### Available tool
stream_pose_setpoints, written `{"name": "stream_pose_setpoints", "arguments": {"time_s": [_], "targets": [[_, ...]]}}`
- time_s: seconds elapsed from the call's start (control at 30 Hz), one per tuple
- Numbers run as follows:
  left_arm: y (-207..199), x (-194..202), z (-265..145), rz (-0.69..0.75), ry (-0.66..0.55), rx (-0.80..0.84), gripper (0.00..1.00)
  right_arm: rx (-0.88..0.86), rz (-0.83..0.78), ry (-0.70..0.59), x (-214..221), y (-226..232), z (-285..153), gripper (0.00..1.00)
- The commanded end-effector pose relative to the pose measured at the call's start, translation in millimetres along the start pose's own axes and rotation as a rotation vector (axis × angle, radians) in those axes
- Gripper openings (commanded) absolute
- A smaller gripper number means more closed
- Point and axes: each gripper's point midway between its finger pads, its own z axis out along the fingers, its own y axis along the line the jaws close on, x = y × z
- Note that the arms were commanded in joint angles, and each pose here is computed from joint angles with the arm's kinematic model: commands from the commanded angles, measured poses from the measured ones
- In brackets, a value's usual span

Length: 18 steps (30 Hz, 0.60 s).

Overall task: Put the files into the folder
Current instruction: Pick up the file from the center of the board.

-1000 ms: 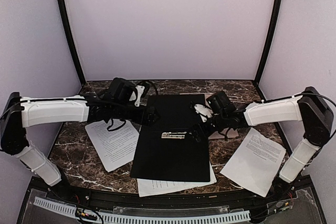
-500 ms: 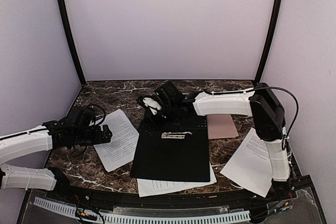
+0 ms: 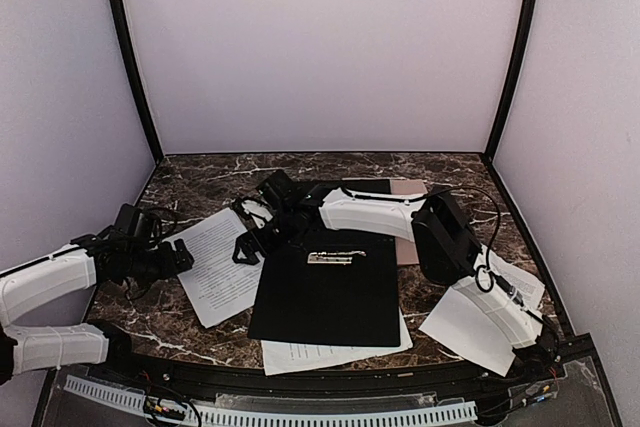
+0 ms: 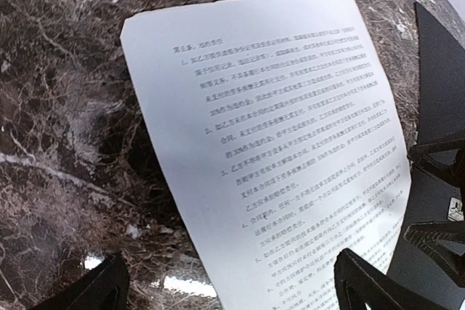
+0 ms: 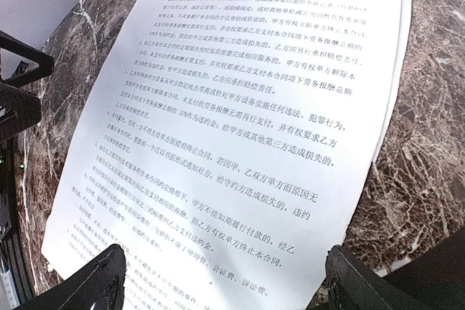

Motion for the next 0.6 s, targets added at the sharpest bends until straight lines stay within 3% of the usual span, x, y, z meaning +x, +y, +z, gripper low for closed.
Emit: {"name": "stream_pose_setpoints", "arguments": {"time_s": [0.0, 0.33, 0.57], "targets": [[6.8, 15.2, 10.3, -0.037, 0.086, 0.038, 0.99, 0.003, 0.056, 0.030, 4.4, -3.8, 6.5, 0.92], [7.6, 32.1, 30.6, -0.083, 0.201, 0.087, 0.95, 0.044, 0.130, 0.091, 28.9, -18.2, 13.7, 0.91], [10.8, 56.6, 40.9, -0.156, 0.256, 0.128, 0.85, -0.016, 0.184, 0.148, 49.7, -9.6, 17.2, 0.89]]}}
